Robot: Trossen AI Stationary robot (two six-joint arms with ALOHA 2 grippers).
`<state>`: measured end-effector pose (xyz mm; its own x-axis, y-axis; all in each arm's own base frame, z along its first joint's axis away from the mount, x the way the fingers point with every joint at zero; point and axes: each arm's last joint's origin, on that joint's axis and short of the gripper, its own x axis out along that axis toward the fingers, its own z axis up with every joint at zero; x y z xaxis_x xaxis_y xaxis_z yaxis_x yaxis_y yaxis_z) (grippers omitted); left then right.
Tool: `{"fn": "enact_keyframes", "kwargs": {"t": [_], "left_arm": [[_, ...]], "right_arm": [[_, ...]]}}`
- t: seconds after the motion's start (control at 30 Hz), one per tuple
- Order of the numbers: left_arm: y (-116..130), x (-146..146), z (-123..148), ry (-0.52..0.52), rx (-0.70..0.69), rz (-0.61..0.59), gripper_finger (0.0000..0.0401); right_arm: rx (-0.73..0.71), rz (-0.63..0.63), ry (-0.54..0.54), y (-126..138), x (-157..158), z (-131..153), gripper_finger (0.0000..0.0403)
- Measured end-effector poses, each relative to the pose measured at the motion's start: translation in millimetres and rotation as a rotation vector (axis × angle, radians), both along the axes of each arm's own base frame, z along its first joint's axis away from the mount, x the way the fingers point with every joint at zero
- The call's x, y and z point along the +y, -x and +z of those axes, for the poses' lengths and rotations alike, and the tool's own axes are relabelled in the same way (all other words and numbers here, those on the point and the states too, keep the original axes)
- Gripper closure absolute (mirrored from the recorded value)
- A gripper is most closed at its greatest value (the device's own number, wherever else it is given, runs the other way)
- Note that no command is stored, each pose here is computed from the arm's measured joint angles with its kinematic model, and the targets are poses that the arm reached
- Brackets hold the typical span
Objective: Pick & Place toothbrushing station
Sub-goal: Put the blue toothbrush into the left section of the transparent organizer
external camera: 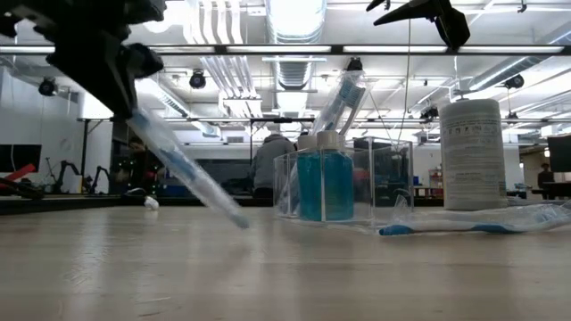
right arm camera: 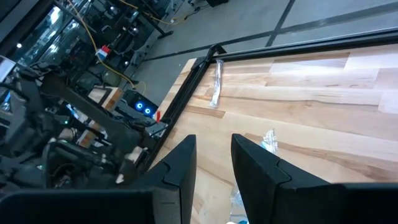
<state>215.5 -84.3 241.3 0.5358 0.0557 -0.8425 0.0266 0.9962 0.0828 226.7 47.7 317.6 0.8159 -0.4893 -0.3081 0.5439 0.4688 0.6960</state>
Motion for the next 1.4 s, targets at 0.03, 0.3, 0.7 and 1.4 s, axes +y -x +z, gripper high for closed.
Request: {"fn": "enact_keyframes", "kwargs": {"t": [0.03,0.3,0.7,1.4], "left_arm": [[0.0,0.2,4.9,-0.013,0.016,0.004,0.0360],[0.5,11.3,33.1,-0.088,0.110,0.055,0.0360],[-6.3,30.3,79.8,-0.146,0.053,0.043,0.0362],[-39.1,53.8,98.1,-0.322,0.176,-0.037,0.0362]], "right_arm": [[0.000,0.000,0.000,0.0,0.1,0.0,0.0305],[0.001,0.000,0.000,0.0,0.1,-0.1,0.0305],[0.000,0.000,-0.001,0.0,0.0,0.0,0.0305],[-0.001,0.000,-0.002,0.0,0.1,0.0,0.0305]]}}
